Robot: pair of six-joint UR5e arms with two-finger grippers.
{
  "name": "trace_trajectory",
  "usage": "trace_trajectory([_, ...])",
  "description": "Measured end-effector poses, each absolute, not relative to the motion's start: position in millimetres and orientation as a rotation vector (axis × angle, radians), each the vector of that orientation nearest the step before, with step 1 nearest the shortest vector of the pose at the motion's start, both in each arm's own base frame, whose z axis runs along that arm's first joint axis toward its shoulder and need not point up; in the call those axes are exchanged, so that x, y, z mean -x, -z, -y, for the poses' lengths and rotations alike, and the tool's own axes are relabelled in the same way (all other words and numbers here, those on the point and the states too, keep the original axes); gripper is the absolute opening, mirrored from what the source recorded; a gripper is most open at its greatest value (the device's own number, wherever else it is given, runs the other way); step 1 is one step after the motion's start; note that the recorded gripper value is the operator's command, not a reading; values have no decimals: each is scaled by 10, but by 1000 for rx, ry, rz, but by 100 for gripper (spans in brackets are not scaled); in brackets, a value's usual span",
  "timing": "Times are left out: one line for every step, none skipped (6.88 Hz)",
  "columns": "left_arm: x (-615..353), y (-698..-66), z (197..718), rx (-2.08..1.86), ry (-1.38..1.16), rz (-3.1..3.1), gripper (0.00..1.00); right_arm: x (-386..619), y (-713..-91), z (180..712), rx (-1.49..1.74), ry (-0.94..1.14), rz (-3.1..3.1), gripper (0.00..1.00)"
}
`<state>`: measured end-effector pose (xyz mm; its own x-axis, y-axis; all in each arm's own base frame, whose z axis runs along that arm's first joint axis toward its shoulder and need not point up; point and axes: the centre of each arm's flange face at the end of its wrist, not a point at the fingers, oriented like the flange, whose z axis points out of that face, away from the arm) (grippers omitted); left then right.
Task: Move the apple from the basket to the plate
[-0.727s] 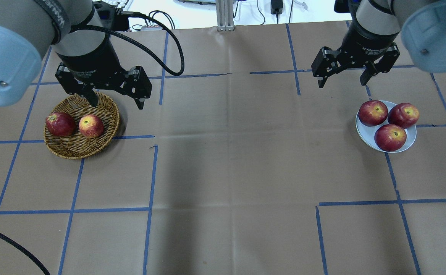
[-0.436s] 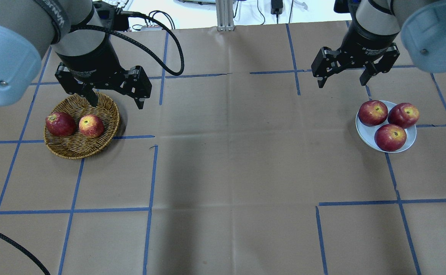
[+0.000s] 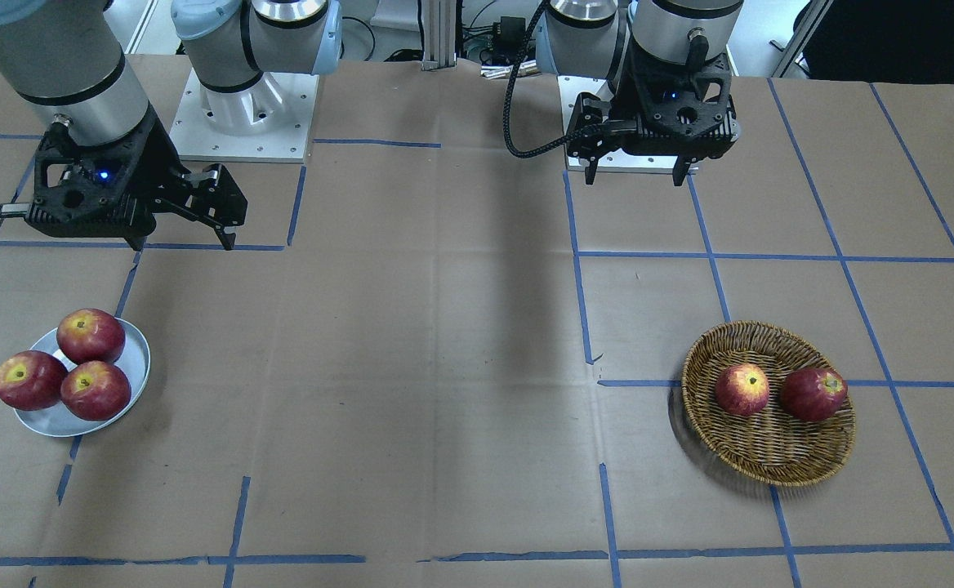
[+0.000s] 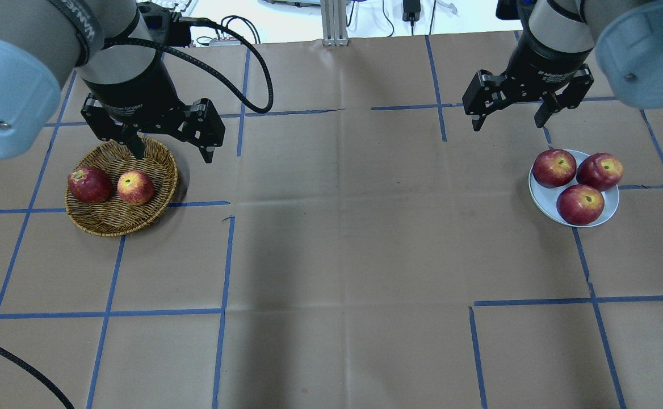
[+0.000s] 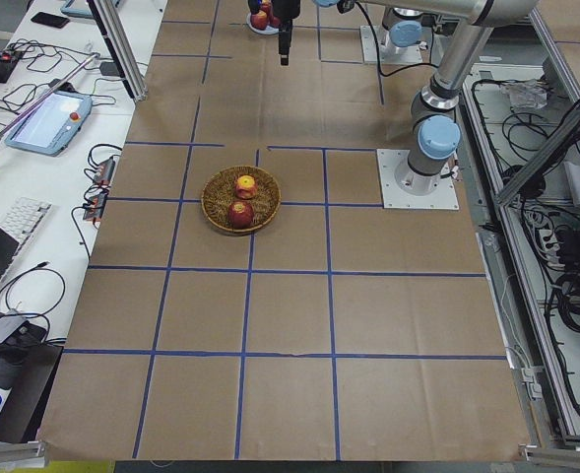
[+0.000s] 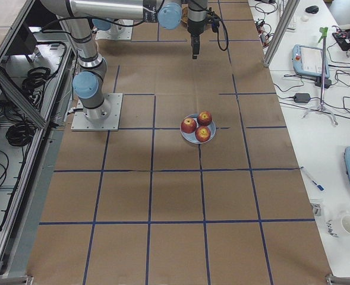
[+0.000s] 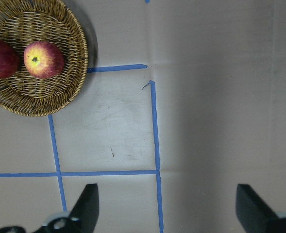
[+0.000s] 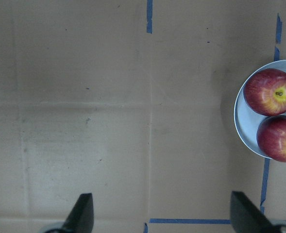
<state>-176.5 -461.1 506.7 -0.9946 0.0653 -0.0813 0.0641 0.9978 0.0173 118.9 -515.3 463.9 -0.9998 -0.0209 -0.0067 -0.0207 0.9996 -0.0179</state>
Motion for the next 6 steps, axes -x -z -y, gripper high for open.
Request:
trace_trajectory([1762, -5075, 4609, -109, -20, -3058, 99, -1190, -4640, 5152, 33, 28, -3135, 100])
trace_trajectory([1757, -5078, 4611, -119, -20, -3058, 99, -1188, -4643, 5152, 32, 29, -3135, 100])
trace_trajectory([1750, -5058, 4619, -123, -24, -3058, 99, -1185, -4643, 5152, 32, 29, -3136, 100])
trace_trajectory([1741, -5016, 4628, -124, -33, -3057, 99, -1185, -4643, 5152, 32, 29, -3136, 100])
trace_trajectory([1729, -4971, 4638, -134, -42, -3056, 99, -1185, -4644, 5152, 32, 30, -3135, 100])
trace_trajectory([1706, -4941, 4650, -153, -51, -3054, 99, -1186, -4645, 5154, 32, 31, -3135, 100])
